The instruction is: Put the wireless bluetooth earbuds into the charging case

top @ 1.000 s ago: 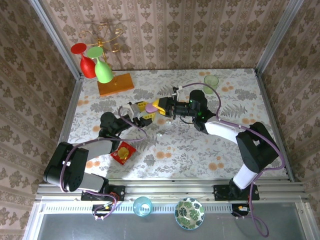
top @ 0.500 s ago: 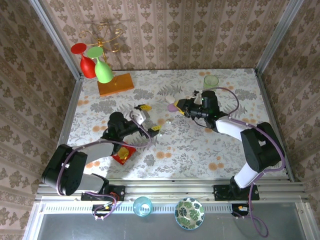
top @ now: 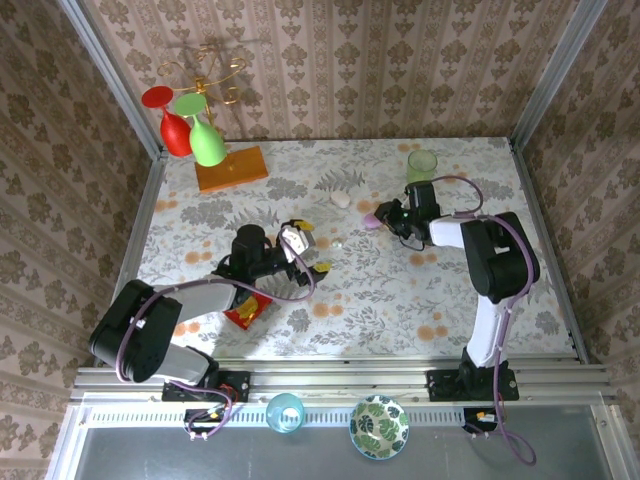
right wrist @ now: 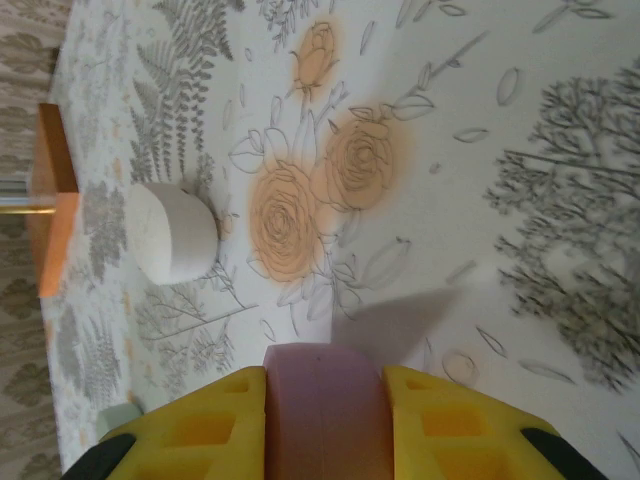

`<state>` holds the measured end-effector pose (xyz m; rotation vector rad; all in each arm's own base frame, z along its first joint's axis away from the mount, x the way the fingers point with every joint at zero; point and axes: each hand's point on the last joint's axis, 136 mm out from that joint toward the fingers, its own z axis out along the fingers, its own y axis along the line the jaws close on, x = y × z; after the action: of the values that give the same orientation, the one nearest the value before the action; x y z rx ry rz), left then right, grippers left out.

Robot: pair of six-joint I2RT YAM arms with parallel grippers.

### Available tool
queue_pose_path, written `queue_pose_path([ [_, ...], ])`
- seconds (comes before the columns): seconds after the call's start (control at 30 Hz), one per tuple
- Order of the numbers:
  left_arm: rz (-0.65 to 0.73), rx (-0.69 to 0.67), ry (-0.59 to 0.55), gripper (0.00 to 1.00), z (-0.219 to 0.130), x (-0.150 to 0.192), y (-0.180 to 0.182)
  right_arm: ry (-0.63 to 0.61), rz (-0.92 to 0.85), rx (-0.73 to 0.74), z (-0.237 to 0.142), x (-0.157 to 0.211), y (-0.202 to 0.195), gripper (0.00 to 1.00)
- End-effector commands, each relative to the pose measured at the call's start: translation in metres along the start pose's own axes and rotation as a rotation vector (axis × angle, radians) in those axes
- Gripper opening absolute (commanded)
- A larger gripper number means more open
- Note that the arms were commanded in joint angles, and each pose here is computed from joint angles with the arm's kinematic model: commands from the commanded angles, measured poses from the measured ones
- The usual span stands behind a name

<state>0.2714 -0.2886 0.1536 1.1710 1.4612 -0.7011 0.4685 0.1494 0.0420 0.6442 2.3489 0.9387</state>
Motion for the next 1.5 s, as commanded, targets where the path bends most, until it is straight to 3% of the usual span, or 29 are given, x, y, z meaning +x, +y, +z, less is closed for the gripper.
queue_pose_path([
  [0.0,0.026,-0.005,-0.013,1.0,0.003,-0.009,0.004,-0.028,-0.03,0.06,0.006,-0.01,-0.014,0.27],
  [0.07,0.011,-0.016,-0.015,1.0,0.002,-0.01,0.007,-0.045,-0.036,0.081,0.002,-0.014,-0.019,0.34],
  [0.17,-0.071,-0.076,-0.032,1.0,-0.004,-0.012,0.024,-0.087,-0.086,0.139,-0.015,-0.021,-0.022,0.53],
  [0.33,-0.233,-0.285,-0.005,1.0,-0.022,0.0,0.072,-0.156,-0.242,0.187,-0.055,-0.031,-0.007,0.78],
  [0.4,-0.279,-0.358,0.029,1.0,-0.027,0.008,0.085,-0.14,-0.351,0.182,-0.064,-0.025,0.006,0.82],
  [0.63,-0.594,-0.751,0.404,1.0,-0.063,0.067,0.133,-0.136,-0.59,0.217,-0.085,0.006,0.04,0.84],
  [0.83,-0.758,-0.856,0.471,1.0,-0.055,0.084,0.128,-0.159,-0.629,0.169,-0.097,0.019,0.058,0.85],
  [1.03,-0.798,-1.035,0.656,0.91,-0.049,0.104,0.13,-0.162,-0.637,0.158,-0.105,0.025,0.058,0.85],
  [1.47,-1.01,-1.001,0.682,0.78,-0.011,0.137,0.117,-0.166,-0.637,0.168,-0.112,0.03,0.049,0.84],
])
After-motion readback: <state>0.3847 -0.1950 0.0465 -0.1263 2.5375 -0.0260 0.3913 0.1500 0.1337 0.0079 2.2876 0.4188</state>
